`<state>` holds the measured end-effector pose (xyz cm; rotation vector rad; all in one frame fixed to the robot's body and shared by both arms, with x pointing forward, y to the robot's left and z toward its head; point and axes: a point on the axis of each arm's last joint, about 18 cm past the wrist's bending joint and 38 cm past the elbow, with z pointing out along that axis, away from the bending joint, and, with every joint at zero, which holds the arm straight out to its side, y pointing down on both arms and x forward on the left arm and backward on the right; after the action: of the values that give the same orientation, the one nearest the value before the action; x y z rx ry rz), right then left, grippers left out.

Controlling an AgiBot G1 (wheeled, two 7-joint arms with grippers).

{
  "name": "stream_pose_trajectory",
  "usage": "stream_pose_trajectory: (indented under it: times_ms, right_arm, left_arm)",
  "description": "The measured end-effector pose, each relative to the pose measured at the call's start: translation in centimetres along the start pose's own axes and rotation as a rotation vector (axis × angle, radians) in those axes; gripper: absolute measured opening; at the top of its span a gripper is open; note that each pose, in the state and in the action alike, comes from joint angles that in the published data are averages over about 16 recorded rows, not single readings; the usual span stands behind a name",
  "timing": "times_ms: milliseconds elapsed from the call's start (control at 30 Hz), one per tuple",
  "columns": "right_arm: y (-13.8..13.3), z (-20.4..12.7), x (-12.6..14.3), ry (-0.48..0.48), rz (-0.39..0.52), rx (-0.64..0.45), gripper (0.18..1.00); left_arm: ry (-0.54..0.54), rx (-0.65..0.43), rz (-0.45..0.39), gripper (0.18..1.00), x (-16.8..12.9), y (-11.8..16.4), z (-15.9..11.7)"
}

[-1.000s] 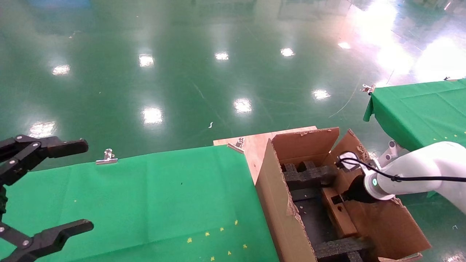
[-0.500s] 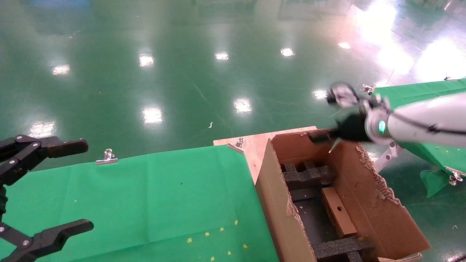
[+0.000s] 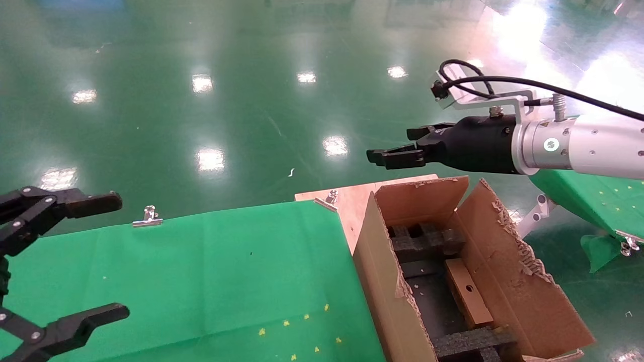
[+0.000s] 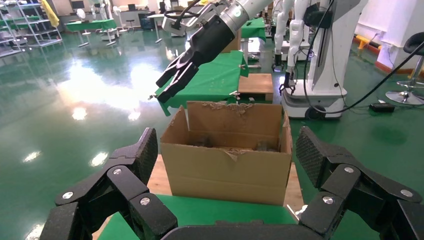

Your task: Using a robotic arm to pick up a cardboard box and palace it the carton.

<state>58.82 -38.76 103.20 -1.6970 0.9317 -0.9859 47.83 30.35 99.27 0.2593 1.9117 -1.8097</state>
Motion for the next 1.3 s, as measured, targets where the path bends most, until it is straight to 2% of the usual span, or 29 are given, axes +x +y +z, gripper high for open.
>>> stream_pose_trajectory:
  times_ms: [367, 833, 1300]
  right_arm:
    - [0.2, 0.3, -1.6, -0.083, -0.021, -0.009, 1.001]
    - [0.8, 0.7, -5.6, -0.312, -0.098, 0.012, 1.001]
    - [1.4, -0.4, -9.3, -0.545, -0.187, 0.113, 1.001]
  left_arm:
    - [0.000, 0.000, 0.000, 1.001, 0.0, 0.0, 0.0]
    - [0.000, 0.000, 0.000, 1.001, 0.0, 0.0, 0.0]
    - [0.000, 0.000, 0.000, 1.001, 0.0, 0.0, 0.0]
